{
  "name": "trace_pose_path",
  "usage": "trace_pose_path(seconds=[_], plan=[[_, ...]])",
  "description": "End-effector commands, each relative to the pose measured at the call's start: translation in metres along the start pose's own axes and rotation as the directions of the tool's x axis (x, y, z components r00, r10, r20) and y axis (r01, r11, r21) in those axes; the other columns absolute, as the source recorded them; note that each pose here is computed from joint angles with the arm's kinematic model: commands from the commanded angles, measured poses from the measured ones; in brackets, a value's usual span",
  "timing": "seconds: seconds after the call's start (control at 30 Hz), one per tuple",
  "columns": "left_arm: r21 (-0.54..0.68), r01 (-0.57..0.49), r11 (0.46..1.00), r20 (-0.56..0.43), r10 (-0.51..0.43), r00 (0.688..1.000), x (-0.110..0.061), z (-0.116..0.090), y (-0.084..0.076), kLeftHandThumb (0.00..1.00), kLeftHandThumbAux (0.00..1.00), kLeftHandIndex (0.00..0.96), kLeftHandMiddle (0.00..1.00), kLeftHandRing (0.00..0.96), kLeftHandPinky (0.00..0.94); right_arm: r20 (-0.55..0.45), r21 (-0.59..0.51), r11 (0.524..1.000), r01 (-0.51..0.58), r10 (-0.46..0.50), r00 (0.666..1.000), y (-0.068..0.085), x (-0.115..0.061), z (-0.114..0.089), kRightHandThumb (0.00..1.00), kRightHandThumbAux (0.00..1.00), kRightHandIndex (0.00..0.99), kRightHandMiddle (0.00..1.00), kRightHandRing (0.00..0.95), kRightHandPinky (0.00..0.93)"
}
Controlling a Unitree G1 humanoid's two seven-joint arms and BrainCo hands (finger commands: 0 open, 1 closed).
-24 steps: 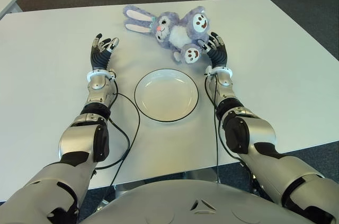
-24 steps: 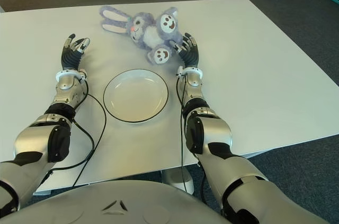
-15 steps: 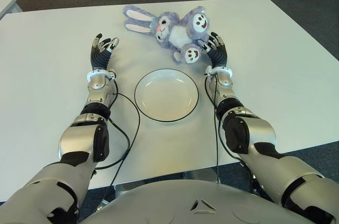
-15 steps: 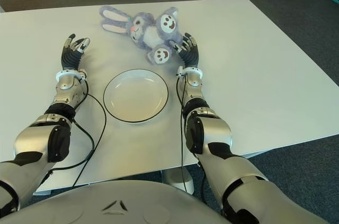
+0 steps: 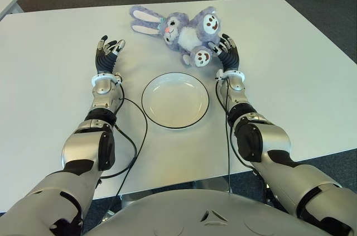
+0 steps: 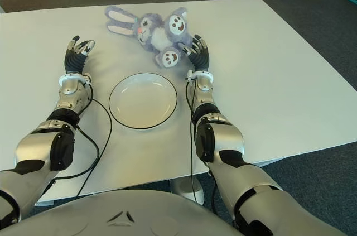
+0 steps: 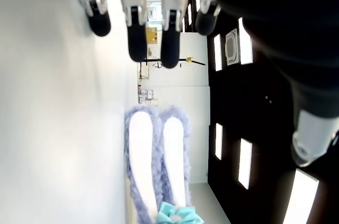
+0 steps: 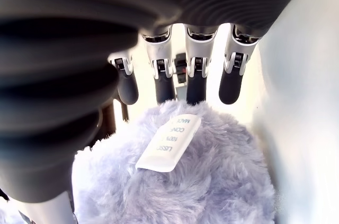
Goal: Put the doll into the plate.
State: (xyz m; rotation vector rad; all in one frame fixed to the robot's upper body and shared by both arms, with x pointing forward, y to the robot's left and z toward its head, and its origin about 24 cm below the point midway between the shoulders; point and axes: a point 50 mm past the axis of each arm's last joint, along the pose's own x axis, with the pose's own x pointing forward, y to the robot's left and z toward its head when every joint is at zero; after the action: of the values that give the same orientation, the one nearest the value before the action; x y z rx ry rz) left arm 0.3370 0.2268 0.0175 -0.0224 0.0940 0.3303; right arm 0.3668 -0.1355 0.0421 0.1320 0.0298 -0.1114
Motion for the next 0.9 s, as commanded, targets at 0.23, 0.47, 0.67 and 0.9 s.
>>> trace_pose_path(seconds=[0.23,0.47,0.67,0.9], plan=[[0.019,-0.009,1.0,-0.193,0.013,0.981,-0.0251,-0.049,0.0055,0.0,0.557,0.084,0.214,0.166,0.057,-0.245,-0.003,0.999,0.037,-0.036,0.969,-0.0155,-0.0319,-0.0596,0.073,0.743,0.125,0.164,0.149,0.133],[0.018,-0.007,1.0,-0.194,0.011,0.981,-0.025,-0.0489,0.0048,0.0,0.561,0.077,0.213,0.169,0.065,-0.238,-0.016,0.999,-0.031,0.026,0.971,-0.0138,-0.0312,-0.0584,0.073,0.694,0.082,0.111,0.104,0.092],[0.019,-0.006,1.0,-0.193,0.009,0.981,-0.0247,-0.0486,0.0044,0.0,0.559,0.086,0.215,0.17,0.062,-0.246,-0.048,0.994,-0.094,0.079,0.966,-0.0111,-0.0299,-0.0574,0.072,0.658,0.051,0.059,0.058,0.055],[0.015,-0.009,1.0,-0.194,0.012,0.981,-0.0242,-0.0481,0.0043,0.0,0.558,0.099,0.223,0.177,0.082,-0.257,-0.074,0.986,-0.15,0.127,0.958,-0.0071,-0.0288,-0.0564,0.089,0.624,0.028,0.02,0.016,0.008]])
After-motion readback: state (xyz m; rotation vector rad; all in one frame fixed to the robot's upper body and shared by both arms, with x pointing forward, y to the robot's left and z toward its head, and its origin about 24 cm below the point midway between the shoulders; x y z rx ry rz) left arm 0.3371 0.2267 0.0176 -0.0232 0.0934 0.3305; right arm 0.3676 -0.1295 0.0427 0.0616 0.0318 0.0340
